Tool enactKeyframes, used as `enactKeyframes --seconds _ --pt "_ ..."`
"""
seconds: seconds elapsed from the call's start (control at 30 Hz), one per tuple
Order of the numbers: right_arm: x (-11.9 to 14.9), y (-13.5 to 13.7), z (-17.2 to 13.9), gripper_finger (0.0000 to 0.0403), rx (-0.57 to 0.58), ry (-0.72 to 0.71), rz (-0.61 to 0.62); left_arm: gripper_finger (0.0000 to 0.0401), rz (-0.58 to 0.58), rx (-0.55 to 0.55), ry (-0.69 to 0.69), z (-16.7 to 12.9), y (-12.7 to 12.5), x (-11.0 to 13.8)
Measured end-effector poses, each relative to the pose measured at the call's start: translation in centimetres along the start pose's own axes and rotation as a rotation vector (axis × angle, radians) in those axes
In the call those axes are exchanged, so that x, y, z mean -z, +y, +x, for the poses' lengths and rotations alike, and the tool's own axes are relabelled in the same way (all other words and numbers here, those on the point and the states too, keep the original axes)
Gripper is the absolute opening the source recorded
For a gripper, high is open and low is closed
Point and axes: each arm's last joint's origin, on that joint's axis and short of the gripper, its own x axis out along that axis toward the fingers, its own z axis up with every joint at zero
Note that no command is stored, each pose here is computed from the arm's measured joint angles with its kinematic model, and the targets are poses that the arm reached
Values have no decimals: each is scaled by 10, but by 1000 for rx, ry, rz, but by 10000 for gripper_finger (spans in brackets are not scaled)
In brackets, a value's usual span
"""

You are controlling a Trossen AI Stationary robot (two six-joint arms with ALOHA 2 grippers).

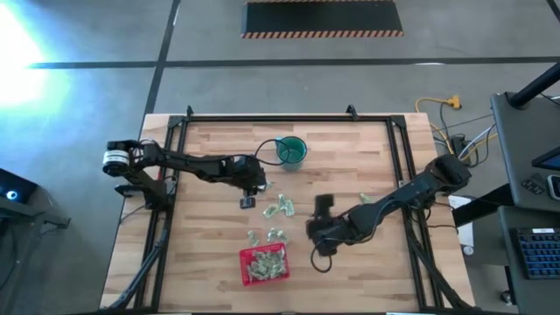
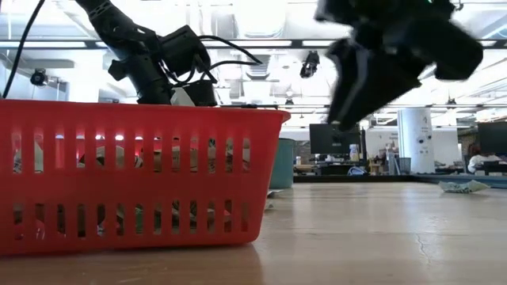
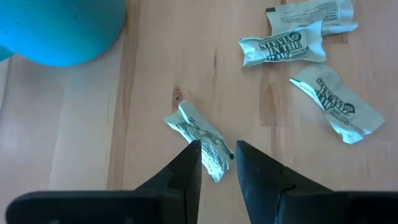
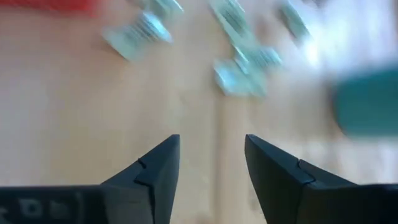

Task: Pick and place items into bin
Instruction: Put the green stevia packet into the red bin

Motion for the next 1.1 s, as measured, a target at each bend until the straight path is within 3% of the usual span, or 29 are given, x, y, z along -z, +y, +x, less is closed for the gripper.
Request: enactKeyframes --seconds 0.27,0.67,0.9,1.1 --pt "37 -17 -6 152 179 104 127 82 -1 24 58 16 -1 6" --pt "81 -41 -27 129 205 106 310 78 -11 27 90 25 2 10" --pt "115 -51 -30 119 216 111 397 9 7 18 93 25 3 10" --pt "135 -56 -31 108 216 98 477 5 14 17 94 22 3 10"
